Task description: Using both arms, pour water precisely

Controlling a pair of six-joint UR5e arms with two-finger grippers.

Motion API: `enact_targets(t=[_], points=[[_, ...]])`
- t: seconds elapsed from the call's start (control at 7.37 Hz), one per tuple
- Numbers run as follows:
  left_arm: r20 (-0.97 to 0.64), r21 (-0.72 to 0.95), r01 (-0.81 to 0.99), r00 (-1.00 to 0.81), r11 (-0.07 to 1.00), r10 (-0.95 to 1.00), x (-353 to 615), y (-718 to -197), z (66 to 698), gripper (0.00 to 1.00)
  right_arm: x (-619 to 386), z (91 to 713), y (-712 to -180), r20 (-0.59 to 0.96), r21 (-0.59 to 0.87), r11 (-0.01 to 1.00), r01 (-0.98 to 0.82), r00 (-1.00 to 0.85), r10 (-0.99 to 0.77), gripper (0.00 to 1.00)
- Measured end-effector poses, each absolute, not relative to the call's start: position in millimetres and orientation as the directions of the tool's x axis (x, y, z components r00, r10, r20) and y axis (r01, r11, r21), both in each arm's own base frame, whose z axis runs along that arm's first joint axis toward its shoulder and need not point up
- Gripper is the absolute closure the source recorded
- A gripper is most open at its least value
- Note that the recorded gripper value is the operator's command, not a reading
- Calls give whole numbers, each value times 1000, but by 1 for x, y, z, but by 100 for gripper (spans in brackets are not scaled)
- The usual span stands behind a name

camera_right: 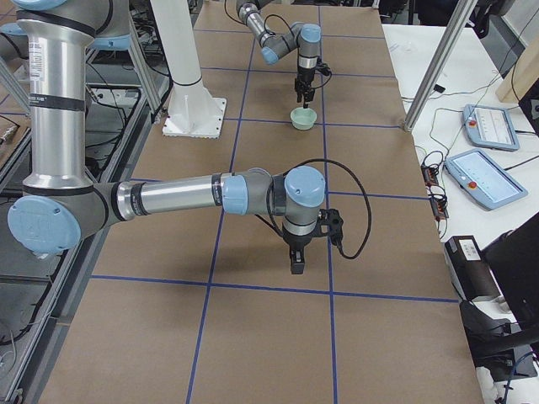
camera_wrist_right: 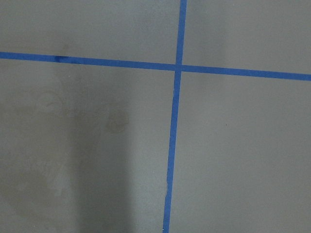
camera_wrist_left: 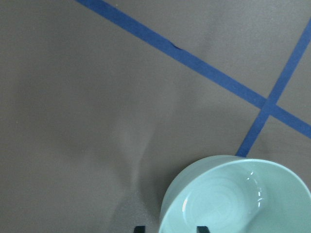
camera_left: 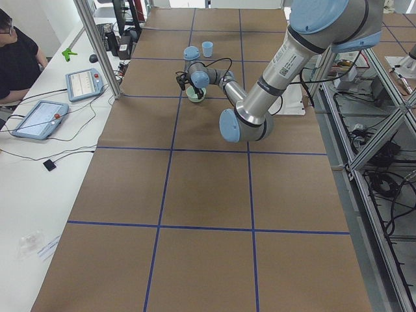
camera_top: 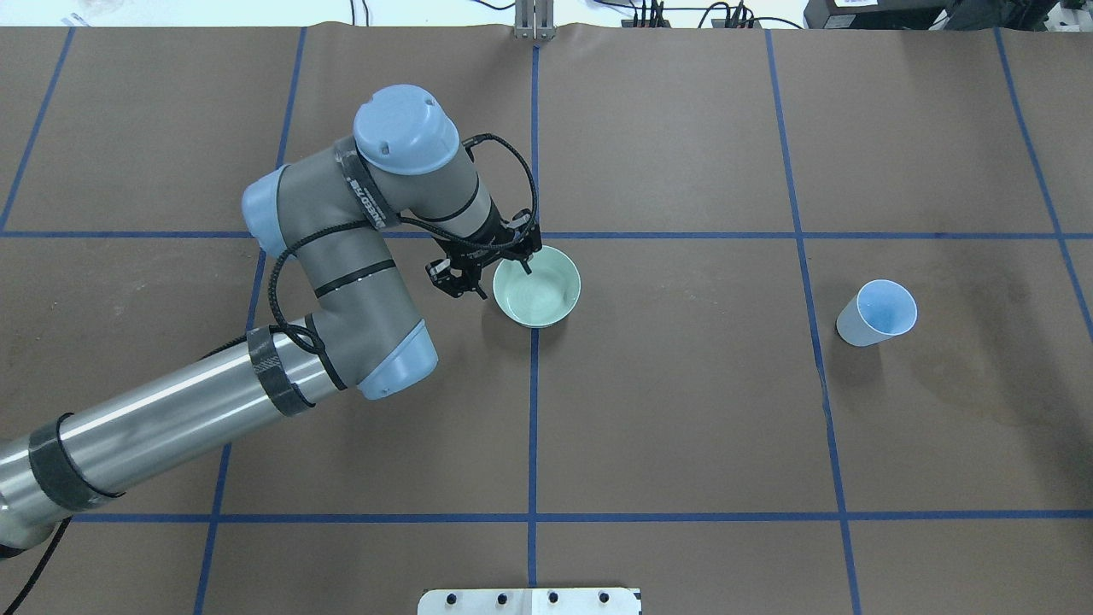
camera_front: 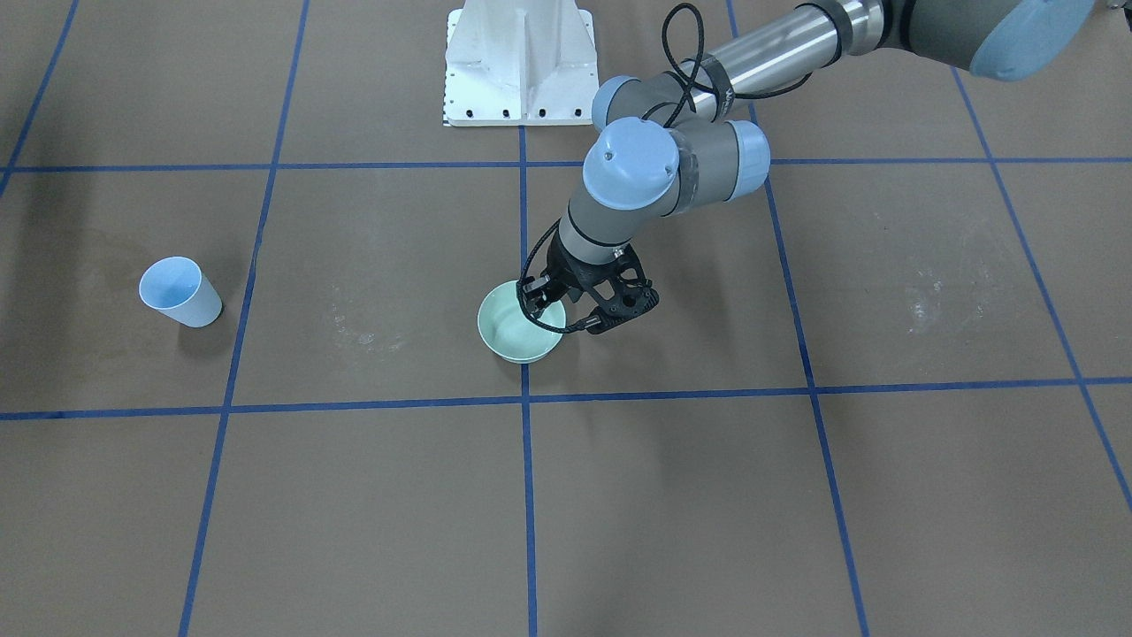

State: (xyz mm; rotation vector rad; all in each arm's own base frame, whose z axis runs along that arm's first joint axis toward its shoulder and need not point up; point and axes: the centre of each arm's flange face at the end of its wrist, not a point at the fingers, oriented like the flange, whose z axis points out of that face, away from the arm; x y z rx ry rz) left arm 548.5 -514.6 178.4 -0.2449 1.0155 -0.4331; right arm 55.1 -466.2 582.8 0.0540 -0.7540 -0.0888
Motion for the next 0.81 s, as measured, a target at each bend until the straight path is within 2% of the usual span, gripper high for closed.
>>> enact_targets(t=[0.41,0.81], points=[[-767,-411,280,408,868,-495,449,-528,141,0,53,542,-475,691,128,992,15,716,-100,0],[-771,-392,305,405,868,-491,401,-518,174,0,4,519,-402,638,147,967,-207,767,67,0]])
